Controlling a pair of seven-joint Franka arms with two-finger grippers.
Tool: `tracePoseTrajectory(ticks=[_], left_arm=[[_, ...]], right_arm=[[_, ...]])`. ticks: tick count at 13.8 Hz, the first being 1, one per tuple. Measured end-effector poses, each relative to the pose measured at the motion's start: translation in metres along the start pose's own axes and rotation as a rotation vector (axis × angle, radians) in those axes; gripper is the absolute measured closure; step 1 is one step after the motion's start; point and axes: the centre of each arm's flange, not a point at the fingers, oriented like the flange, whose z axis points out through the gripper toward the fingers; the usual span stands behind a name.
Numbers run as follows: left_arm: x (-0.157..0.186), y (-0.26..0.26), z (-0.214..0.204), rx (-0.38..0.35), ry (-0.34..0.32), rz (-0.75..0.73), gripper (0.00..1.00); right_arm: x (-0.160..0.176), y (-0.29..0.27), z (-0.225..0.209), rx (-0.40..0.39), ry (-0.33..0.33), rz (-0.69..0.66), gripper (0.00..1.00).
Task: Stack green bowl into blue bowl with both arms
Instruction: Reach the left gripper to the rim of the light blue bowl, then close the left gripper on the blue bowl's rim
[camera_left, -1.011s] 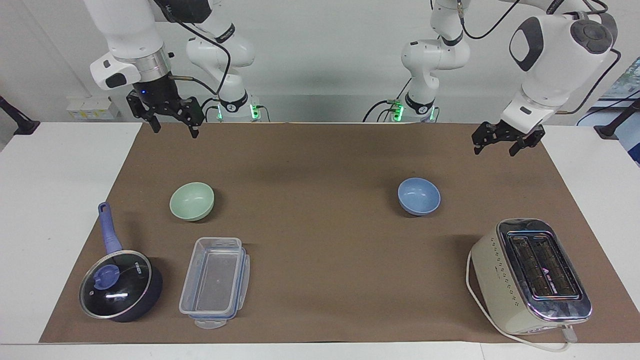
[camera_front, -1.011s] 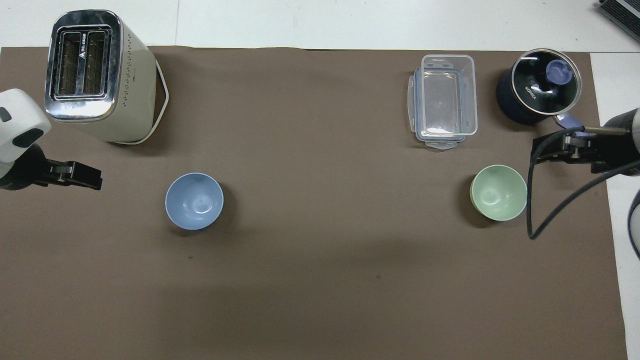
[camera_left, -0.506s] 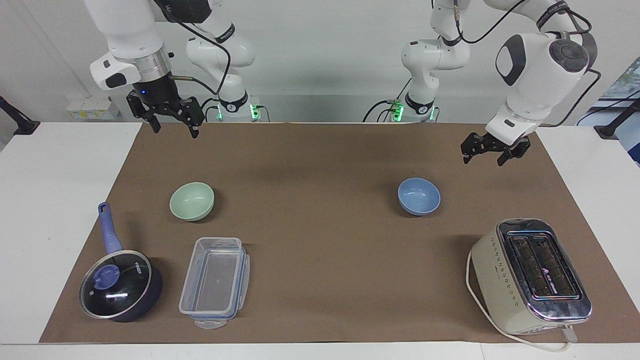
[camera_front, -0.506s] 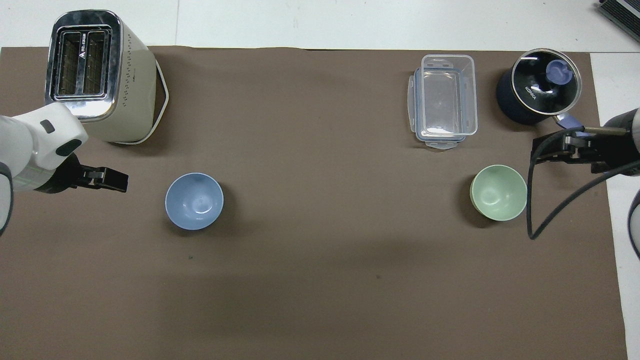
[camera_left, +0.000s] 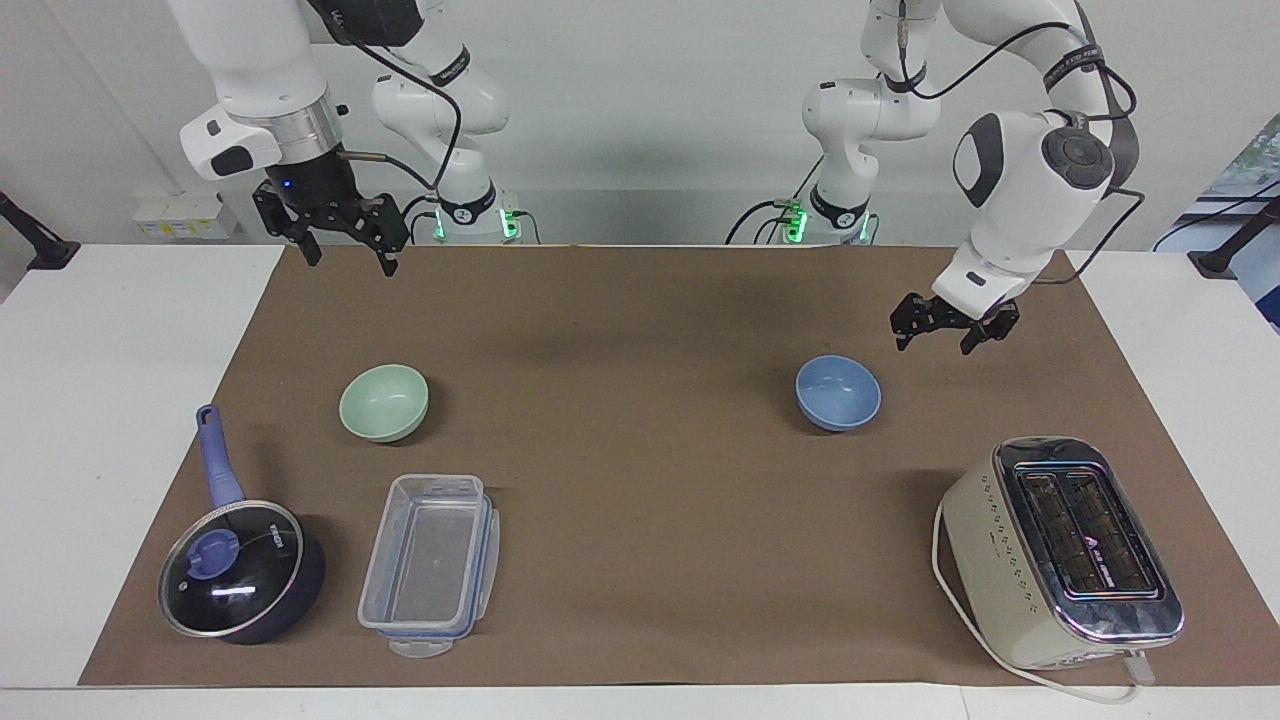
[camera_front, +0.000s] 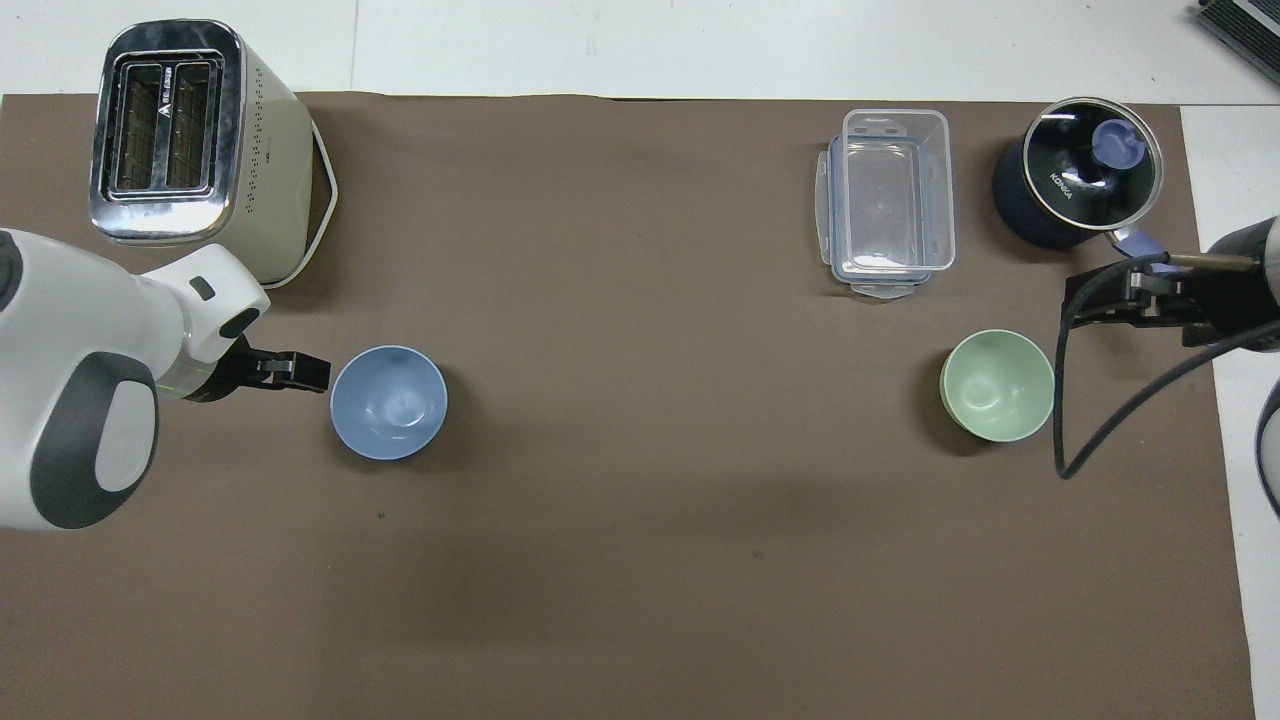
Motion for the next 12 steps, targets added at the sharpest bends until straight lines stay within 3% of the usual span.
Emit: tracePoseTrajectory(ticks=[4, 12], left_arm=[[-0.007, 0.013, 0.045, -0.032, 0.039, -0.019, 0.00], [-0.024, 0.028, 0.106, -0.037, 0.045, -0.008, 0.02]], right_arm=[[0.000, 0.000, 0.000, 0.000, 0.000, 0.000, 0.00], [0.000, 0.002, 0.000, 0.000, 0.000, 0.004, 0.00]])
